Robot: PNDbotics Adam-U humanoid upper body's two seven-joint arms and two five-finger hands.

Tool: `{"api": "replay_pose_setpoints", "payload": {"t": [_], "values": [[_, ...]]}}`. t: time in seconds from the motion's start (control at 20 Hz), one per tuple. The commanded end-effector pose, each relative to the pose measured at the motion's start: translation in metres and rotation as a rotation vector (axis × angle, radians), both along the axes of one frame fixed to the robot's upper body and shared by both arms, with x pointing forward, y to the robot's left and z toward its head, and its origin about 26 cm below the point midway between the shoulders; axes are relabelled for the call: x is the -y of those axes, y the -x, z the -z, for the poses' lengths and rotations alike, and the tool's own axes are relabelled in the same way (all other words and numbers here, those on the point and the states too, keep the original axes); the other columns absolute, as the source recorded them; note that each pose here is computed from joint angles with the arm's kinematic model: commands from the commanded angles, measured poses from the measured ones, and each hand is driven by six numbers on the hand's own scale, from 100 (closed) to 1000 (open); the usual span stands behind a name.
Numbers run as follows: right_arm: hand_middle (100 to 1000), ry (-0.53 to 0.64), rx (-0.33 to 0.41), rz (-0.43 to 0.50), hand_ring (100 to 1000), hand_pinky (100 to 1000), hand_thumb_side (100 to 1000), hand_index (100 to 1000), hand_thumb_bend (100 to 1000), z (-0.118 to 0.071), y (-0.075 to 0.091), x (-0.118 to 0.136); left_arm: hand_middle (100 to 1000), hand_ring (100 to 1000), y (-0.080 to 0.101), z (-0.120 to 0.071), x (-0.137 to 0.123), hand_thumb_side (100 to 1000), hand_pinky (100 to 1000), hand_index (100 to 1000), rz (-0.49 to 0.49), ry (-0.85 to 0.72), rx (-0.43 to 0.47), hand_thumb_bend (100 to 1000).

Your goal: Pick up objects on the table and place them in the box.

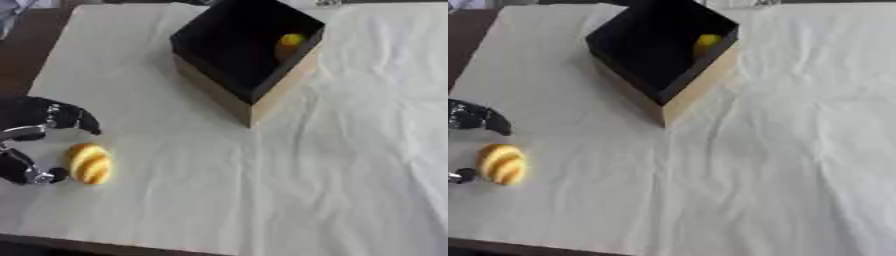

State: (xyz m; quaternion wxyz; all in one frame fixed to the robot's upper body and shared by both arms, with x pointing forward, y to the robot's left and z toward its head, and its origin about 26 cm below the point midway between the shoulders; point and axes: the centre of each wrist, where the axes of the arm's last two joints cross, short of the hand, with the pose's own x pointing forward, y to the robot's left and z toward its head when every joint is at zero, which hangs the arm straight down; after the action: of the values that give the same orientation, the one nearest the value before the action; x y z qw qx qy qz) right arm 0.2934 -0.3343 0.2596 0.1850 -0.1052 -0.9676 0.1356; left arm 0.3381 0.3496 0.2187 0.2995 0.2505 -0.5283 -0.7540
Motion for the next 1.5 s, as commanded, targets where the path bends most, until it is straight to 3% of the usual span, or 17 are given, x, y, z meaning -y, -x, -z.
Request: {"api": "replay_pose_setpoints", "payload": {"t": [0.05, 0.25, 0.5, 0.55, 0.9, 1.15, 1.5], "values": [[690, 0.012, 0.023, -0.011, 914, 927, 348, 801, 100, -0.007, 0.003, -0.002, 793, 822, -0.003, -0.006, -0.002, 102, 831, 871, -0.009, -0.032, -0.002, 413], [689, 0.009, 0.020, -0.012, 914, 928, 351, 801, 100, -0.007, 0.003, -0.002, 773, 807, -0.009, 0.001, 0.001, 107, 822, 868, -0.013, -0.052, -0.034, 427], [688, 0.005, 0.014, -0.012, 915, 929, 355, 802, 100, -0.005, 0.003, -0.002, 682, 737, -0.013, 0.007, 0.003, 123, 780, 809, -0.030, -0.089, -0.040, 405], [687, 0.005, 0.013, -0.013, 915, 929, 355, 802, 100, -0.005, 0.003, -0.002, 643, 703, -0.013, 0.008, 0.004, 165, 759, 781, -0.030, -0.097, -0.033, 401], [683, 0.000, 0.008, -0.022, 915, 930, 359, 803, 100, -0.003, 0.003, -0.002, 580, 633, -0.015, 0.018, 0.011, 155, 709, 717, -0.026, -0.183, 0.041, 384], [680, -0.005, 0.004, -0.025, 915, 931, 367, 804, 100, -0.002, 0.003, -0.002, 475, 535, -0.015, 0.027, 0.013, 100, 625, 604, -0.020, -0.201, 0.088, 242], [675, -0.011, 0.000, -0.028, 913, 932, 366, 805, 100, -0.002, 0.003, -0.002, 367, 452, -0.013, 0.024, 0.017, 100, 535, 469, -0.009, -0.182, 0.171, 244]]}}
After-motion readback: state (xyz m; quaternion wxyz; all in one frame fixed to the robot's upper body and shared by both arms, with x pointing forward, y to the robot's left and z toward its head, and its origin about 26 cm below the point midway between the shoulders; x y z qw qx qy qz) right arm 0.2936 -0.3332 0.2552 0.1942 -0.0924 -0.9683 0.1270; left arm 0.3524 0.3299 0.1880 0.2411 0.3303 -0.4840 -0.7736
